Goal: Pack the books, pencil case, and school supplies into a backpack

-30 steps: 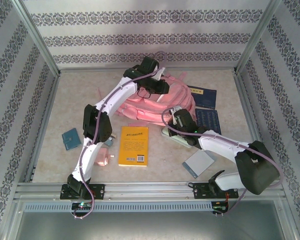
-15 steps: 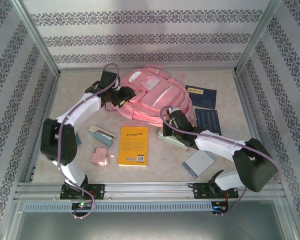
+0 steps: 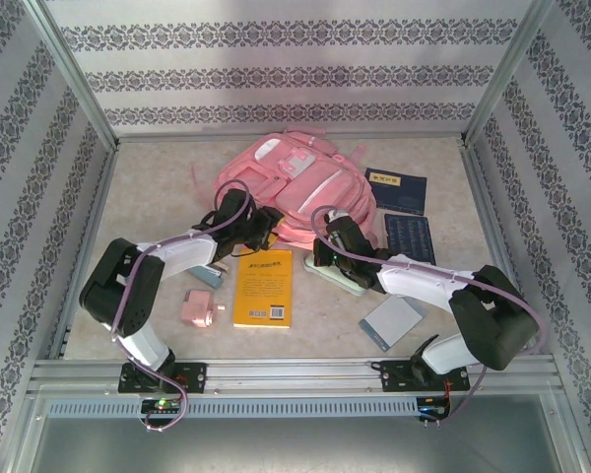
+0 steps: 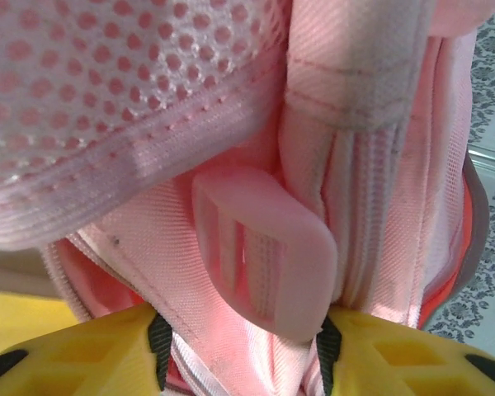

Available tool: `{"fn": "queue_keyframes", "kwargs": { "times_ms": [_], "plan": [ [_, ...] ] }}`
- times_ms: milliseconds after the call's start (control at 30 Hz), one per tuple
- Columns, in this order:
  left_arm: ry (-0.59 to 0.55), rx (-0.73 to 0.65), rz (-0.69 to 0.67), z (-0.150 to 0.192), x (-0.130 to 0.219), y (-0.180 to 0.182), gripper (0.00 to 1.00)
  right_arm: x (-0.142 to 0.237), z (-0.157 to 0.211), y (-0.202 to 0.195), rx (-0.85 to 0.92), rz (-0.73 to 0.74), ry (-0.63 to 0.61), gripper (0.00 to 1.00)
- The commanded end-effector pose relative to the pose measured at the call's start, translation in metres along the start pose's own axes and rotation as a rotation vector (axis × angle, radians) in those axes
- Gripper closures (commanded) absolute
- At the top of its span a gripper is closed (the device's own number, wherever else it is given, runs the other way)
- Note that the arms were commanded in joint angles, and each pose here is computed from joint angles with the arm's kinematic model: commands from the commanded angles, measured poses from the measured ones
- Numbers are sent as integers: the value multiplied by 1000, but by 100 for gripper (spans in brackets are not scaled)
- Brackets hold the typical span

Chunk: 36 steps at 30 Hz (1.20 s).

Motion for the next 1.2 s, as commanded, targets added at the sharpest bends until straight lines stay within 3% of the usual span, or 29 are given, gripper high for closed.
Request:
{"fn": "queue_keyframes", "kwargs": {
  "times_ms": [0, 333, 733, 1167],
  "plan": [
    [-8, 25, 126, 5, -15, -20, 57, 4, -11, 18, -16, -79, -42, 100],
    [-75, -117, 69, -3, -10, -22, 99, 8, -11, 18, 32, -53, -15, 100],
    [-137, -156, -36, -38, 11, -3, 100, 19, -9, -4, 132, 57, 75, 100],
    [-134, -170, -62, -57, 15, 2, 100, 28, -33, -35, 89, 131, 131, 100]
  ]
}}
Point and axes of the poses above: each hand's point on the last joint's axis, 136 mm out from that joint toward the fingers, its own x axis back along the fingers, its own y axis along the line the jaws close on, z = x × y, the point moved 6 cm from there along x, back along the fingers, and after that the axes turned 12 degrees about -x, right-handed, at the moved point
